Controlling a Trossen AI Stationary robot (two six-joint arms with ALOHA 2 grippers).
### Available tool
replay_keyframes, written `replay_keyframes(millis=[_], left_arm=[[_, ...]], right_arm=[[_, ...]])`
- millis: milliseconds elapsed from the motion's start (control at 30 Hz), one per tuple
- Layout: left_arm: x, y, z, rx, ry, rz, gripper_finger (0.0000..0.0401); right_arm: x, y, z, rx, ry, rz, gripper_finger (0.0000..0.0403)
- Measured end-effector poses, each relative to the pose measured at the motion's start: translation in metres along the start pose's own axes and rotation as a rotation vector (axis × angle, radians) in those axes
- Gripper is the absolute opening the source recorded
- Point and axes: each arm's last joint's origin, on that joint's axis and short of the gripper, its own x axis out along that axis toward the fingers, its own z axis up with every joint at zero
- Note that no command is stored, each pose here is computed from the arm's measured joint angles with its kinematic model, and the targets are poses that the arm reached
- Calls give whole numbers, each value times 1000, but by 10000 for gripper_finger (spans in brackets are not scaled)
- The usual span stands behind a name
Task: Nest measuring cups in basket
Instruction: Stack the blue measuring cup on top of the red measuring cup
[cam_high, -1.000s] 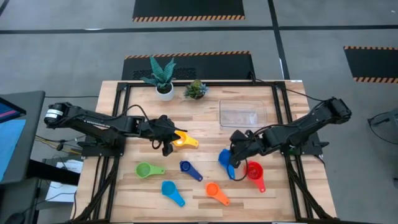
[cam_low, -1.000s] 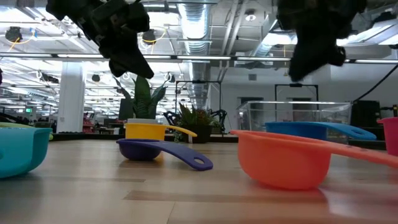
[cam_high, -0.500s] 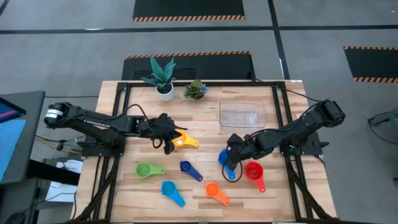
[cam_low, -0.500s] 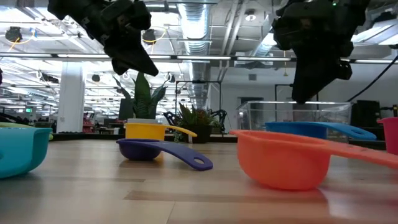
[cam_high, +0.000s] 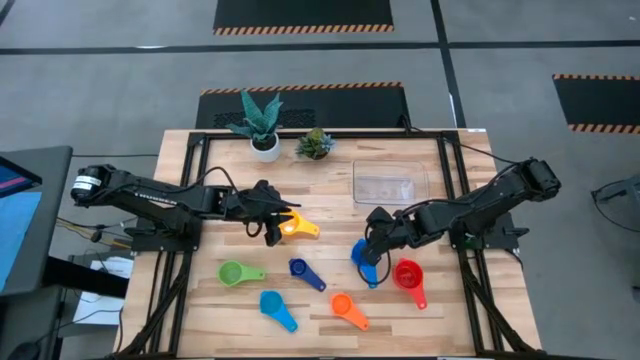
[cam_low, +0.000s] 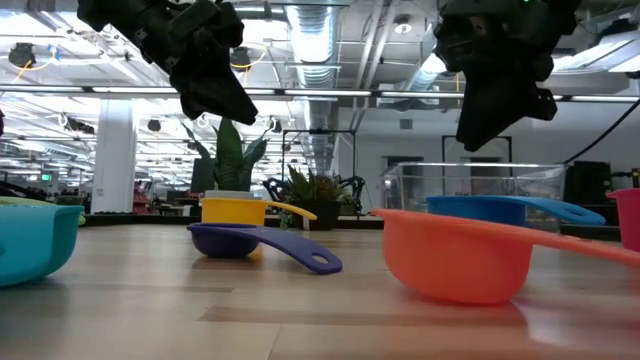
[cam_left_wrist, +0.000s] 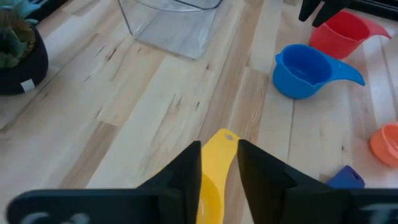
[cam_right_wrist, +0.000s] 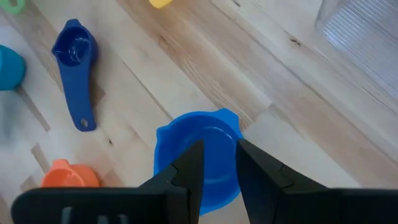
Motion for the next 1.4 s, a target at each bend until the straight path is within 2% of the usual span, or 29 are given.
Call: replay_keyframes(millis=[200,367,467,633,900,1067,1200,1400], left_arm=[[0,-1,4,-90,-38,-17,120],[7,-10,20,-93,-201,-120,122],[17,-15,24,-77,-252,-194,122],[42,-27,37,-32,-160,-213,122],[89,-56,87,213,-5,-195,122],[121,-69,101,319,102,-175,122],[148,-77,107,329,147,-167,122],[184,-88,106,230,234,-147,122]], right_arm=[[-1,-3,-2,-10,19,-27,118],[-1,-2,-4,-17,24,-29,118],[-1,-4,-5,-21,40,-47,118],[-19,-7,1,-42,40,-67,118],[-88,-22,26,-69,-144,-188,118],[-116,-38,27,-64,-226,-215,118],[-128,-51,25,-76,-233,-250,118],[-138,-65,21,-92,-210,-307,118]])
